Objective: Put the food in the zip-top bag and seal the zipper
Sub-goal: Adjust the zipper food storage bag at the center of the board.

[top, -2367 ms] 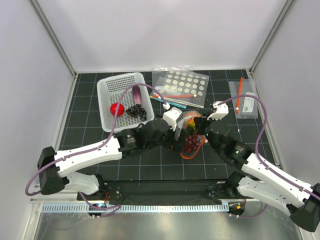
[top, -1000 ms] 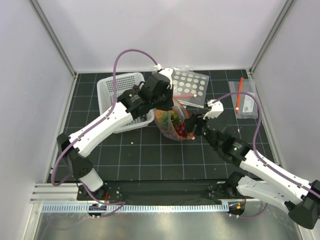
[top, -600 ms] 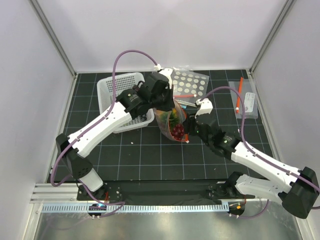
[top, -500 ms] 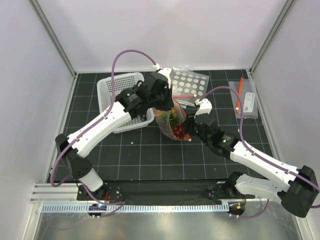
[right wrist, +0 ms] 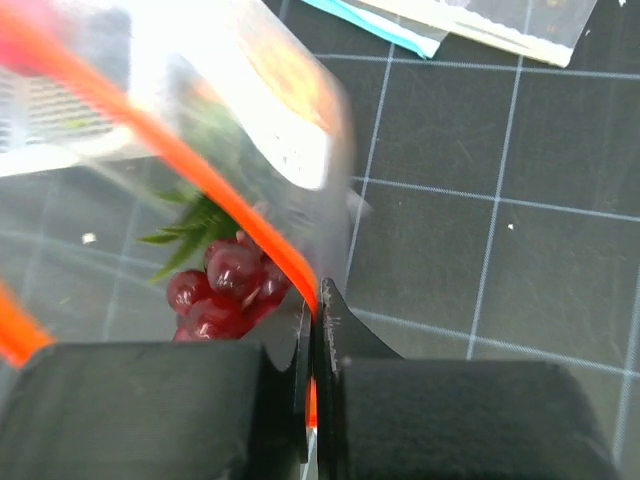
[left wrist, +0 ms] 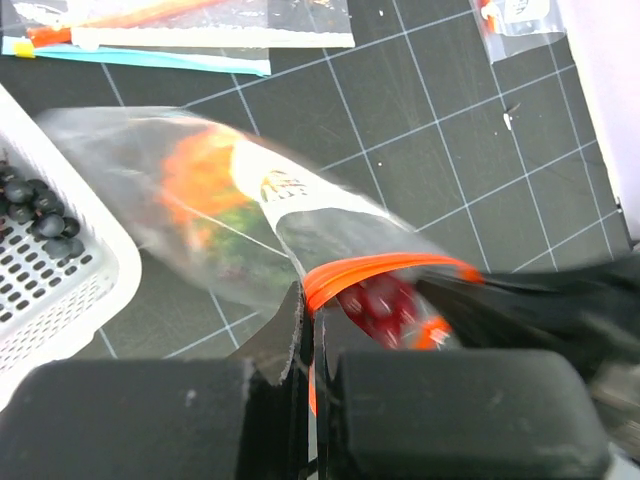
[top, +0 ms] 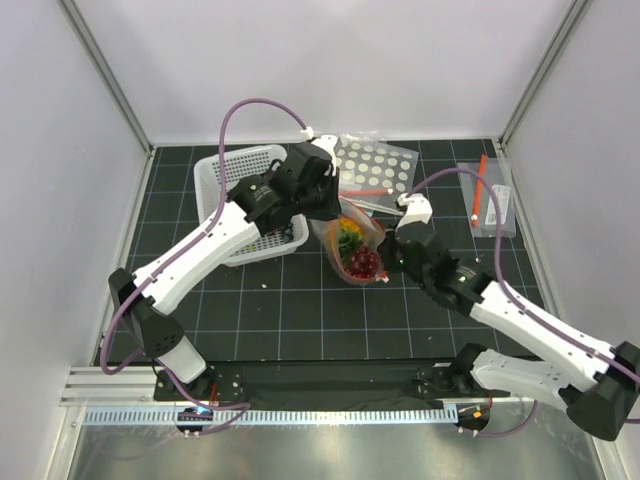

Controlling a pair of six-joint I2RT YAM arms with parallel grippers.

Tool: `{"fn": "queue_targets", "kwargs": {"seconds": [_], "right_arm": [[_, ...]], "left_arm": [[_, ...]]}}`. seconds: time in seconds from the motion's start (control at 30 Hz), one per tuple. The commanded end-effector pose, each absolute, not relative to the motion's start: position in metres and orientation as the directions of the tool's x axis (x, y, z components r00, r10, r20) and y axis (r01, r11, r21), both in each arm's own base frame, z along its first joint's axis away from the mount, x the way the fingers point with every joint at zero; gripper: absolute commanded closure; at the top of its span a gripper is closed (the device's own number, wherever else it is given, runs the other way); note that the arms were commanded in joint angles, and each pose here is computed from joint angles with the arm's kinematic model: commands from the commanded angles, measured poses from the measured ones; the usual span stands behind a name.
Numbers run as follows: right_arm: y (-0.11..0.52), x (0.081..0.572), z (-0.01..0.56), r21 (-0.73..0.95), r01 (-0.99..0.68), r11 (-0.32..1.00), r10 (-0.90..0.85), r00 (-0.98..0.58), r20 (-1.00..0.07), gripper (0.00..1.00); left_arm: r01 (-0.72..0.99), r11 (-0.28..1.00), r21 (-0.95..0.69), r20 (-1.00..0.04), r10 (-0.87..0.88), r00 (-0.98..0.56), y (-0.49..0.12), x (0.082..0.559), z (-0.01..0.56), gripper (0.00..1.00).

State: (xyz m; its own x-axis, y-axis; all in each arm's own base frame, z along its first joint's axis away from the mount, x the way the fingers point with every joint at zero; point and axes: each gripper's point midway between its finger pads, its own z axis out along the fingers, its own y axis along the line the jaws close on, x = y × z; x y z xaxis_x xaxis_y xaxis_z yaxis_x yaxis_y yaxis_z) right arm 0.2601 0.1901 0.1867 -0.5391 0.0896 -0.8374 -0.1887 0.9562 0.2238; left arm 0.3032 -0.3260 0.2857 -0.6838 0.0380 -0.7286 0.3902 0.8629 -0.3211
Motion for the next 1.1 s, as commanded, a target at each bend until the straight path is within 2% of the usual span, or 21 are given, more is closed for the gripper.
{"fn": "queue_targets", "kwargs": {"seconds": [0.0, 0.13, 0.27, 0.33, 0.37, 0.43, 0.5, 0.63, 0.7, 0.73, 0.77, 0.83, 0.87, 1.03, 1.07], "right_arm": [[0.179, 0.242, 0.239, 0.27, -0.207, 0.941, 0.125, -0.528, -0.84, 0.99], [0.175, 0.242, 0.276, 0.226, -0.215, 0.95, 0.08, -0.532, -0.843, 0.99], [0.184, 0.256, 0.264, 0.092, -0.243, 0.966, -0.08, -0.614, -0.785, 0.99], [0.183, 0.271, 0.252, 0.09, -0.221, 0.971, -0.078, -0.649, -0.757, 0.99], [0.187, 0.28, 0.246, 0.118, -0.223, 0.968, -0.06, -0.656, -0.752, 0.99], [0.19, 0.293, 0.213, 0.211, -0.221, 0.952, -0.022, -0.738, -0.675, 0.99], [0.195, 0.301, 0.196, 0.276, -0.206, 0.939, 0.028, -0.753, -0.657, 0.99], [0.198, 0.299, 0.206, 0.326, -0.221, 0.919, 0.077, -0.712, -0.698, 0.99], [0.193, 0.296, 0.216, 0.331, -0.212, 0.919, 0.098, -0.692, -0.715, 0.99], [0.191, 0.293, 0.224, 0.346, -0.21, 0.914, 0.121, -0.675, -0.728, 0.99], [0.192, 0.293, 0.23, 0.363, -0.215, 0.907, 0.139, -0.661, -0.737, 0.99], [0.195, 0.291, 0.238, 0.392, -0.218, 0.894, 0.164, -0.655, -0.738, 0.99], [0.196, 0.29, 0.242, 0.412, -0.21, 0.887, 0.188, -0.651, -0.736, 0.99], [0.199, 0.294, 0.259, 0.482, -0.182, 0.857, 0.283, -0.615, -0.736, 0.99], [0.2, 0.294, 0.261, 0.5, -0.175, 0.848, 0.304, -0.612, -0.73, 0.99]], "left_arm": [[0.393, 0.863, -0.319, -0.774, 0.002, -0.633, -0.318, 0.31, 0.315, 1.0], [0.366, 0.887, -0.283, -0.757, 0.028, -0.653, -0.314, 0.314, 0.305, 1.0], [0.329, 0.919, -0.218, -0.732, 0.069, -0.677, -0.304, 0.317, 0.285, 1.0], [0.308, 0.934, -0.182, -0.716, 0.089, -0.692, -0.299, 0.322, 0.271, 1.0], [0.303, 0.936, -0.177, -0.711, 0.092, -0.697, -0.299, 0.324, 0.266, 1.0], [0.292, 0.94, -0.176, -0.702, 0.088, -0.707, -0.297, 0.33, 0.259, 1.0], [0.283, 0.943, -0.175, -0.695, 0.086, -0.714, -0.296, 0.335, 0.251, 1.0], [0.285, 0.939, -0.194, -0.71, 0.066, -0.701, -0.295, 0.338, 0.251, 0.93], [0.3, 0.927, -0.224, -0.732, 0.043, -0.68, -0.295, 0.336, 0.264, 0.81], [0.301, 0.926, -0.226, -0.726, 0.046, -0.686, -0.294, 0.332, 0.258, 0.69], [0.308, 0.919, -0.245, -0.74, 0.028, -0.671, -0.295, 0.332, 0.262, 0.46], [0.319, 0.905, -0.281, -0.759, -0.007, -0.65, -0.291, 0.323, 0.275, 0.29], [0.318, 0.904, -0.284, -0.746, -0.001, -0.666, -0.289, 0.318, 0.265, 0.21], [0.344, 0.846, -0.407, -0.743, -0.087, -0.664, -0.29, 0.288, 0.269, 0.1], [0.333, 0.851, -0.406, -0.724, -0.077, -0.686, -0.286, 0.278, 0.246, 0.1]]}}
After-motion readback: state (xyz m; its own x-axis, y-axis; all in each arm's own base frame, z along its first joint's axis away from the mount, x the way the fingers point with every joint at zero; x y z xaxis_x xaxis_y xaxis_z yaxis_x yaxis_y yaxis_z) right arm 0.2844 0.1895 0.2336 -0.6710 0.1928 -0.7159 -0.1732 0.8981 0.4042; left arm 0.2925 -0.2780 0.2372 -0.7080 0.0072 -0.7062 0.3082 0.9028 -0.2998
